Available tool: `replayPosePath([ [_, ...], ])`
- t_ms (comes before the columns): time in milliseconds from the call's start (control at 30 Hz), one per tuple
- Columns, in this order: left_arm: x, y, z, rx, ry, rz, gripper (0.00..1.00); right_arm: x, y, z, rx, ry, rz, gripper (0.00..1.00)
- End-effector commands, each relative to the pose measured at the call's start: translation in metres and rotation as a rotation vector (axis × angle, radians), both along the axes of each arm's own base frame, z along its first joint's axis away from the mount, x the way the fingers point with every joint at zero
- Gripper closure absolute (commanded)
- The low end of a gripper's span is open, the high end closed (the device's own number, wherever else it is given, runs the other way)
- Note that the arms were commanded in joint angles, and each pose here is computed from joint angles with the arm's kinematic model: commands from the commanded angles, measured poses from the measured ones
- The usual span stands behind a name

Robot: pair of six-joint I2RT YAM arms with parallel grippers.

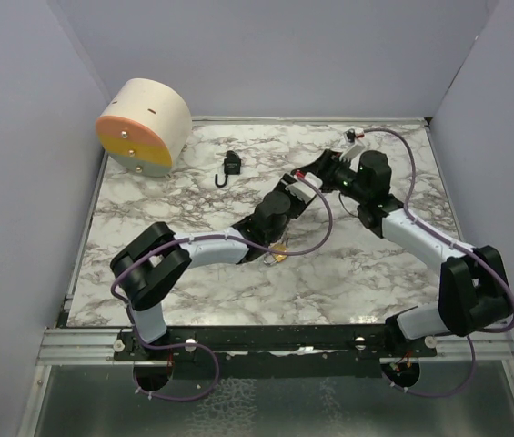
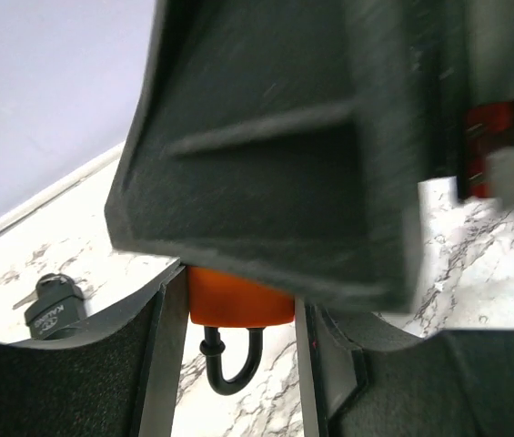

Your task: Unlock with the key

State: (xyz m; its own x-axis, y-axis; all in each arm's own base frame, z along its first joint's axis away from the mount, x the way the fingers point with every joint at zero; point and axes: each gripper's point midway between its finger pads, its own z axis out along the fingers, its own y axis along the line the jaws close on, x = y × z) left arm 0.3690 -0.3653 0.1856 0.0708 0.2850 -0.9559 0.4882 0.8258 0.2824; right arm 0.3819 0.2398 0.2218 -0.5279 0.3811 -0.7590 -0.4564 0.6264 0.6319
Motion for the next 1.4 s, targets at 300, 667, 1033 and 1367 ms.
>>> replayPosePath([
  [300, 0.034, 0.0, 0.004, -0.203, 0.251, -0.026, 1.0, 0.014, -0.116, 0.009, -0.112, -0.007, -0.392, 0.36],
  [667, 0.064, -0.001, 0.013, -0.379, 0.384, -0.059, 1.0, 0.002, -0.114, 0.006, -0.203, -0.08, -0.32, 0.36],
  [1033, 0.053, -0.019, 0.067, -0.648, 0.423, -0.143, 1.0, 0.011, -0.09, -0.032, -0.194, 0.019, -0.179, 0.36],
  [1367, 0.037, -0.032, 0.097, -0.74, 0.406, -0.202, 1.0, 0.014, -0.087, -0.048, -0.199, 0.071, -0.163, 0.36],
])
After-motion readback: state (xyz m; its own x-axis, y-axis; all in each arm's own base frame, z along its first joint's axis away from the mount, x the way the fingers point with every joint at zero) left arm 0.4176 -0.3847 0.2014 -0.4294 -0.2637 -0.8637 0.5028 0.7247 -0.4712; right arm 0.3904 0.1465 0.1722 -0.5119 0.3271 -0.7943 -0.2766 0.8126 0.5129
